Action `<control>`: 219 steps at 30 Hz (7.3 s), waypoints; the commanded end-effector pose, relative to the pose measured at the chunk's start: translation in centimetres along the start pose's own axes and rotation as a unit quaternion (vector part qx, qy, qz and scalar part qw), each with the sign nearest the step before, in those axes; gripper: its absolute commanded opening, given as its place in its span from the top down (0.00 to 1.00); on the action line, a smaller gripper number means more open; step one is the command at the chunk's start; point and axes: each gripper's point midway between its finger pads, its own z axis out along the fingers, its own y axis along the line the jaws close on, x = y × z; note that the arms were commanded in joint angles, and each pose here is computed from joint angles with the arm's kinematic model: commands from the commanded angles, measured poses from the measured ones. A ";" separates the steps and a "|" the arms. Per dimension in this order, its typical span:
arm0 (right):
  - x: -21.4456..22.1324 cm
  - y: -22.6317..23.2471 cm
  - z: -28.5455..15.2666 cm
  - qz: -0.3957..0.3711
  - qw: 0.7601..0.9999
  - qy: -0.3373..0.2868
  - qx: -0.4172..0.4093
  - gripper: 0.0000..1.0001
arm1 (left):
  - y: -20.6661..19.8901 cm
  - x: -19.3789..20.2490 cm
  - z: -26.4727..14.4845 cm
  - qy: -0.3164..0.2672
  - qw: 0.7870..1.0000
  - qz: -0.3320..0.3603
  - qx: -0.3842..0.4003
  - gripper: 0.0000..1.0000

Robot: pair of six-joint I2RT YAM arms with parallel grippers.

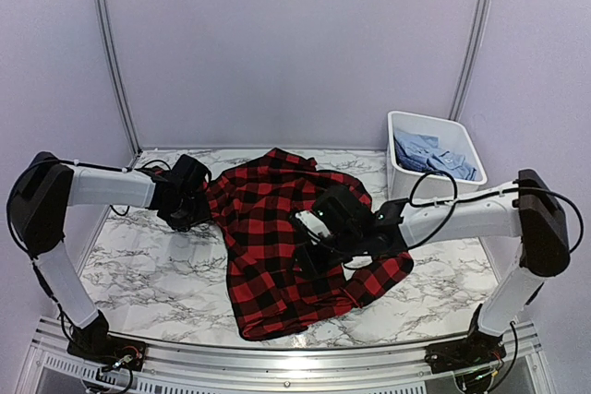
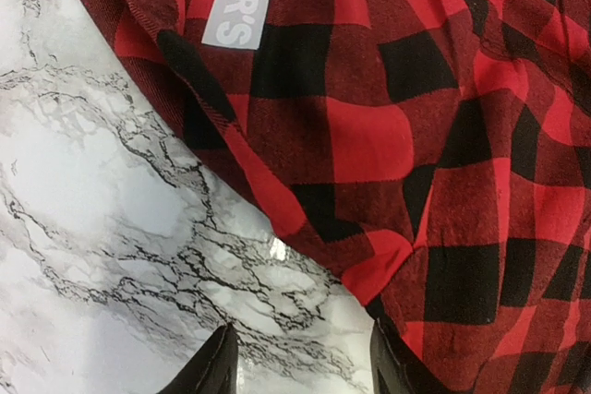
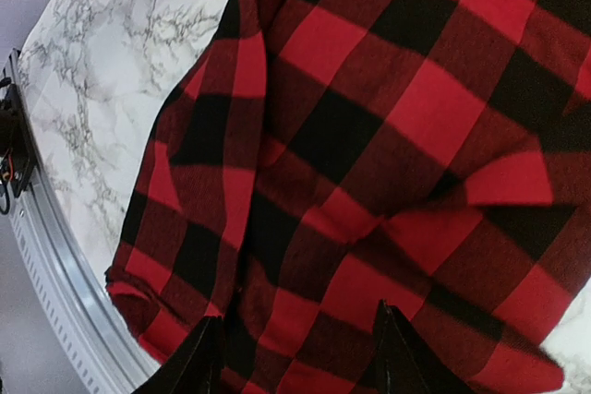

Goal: Fold and stack the long sleeve shirts
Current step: Flatten out the crumpled shirt at the center of the board, then adjust the flattened shirt at the center of the board.

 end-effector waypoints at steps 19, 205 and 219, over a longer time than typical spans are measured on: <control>6.0 6.8 2.1 0.059 0.989 0.051 -0.129 0.58 | 1.3 -4.4 4.2 -0.028 0.998 -0.046 -0.021 0.54; -16.7 -26.9 6.8 0.178 0.947 -0.161 0.215 0.94 | 12.4 10.2 -4.7 0.020 0.996 -0.080 -0.031 0.01; -19.1 -31.3 8.8 0.203 0.950 -0.140 0.192 0.94 | 13.6 8.4 -4.3 0.029 0.996 -0.074 -0.045 0.01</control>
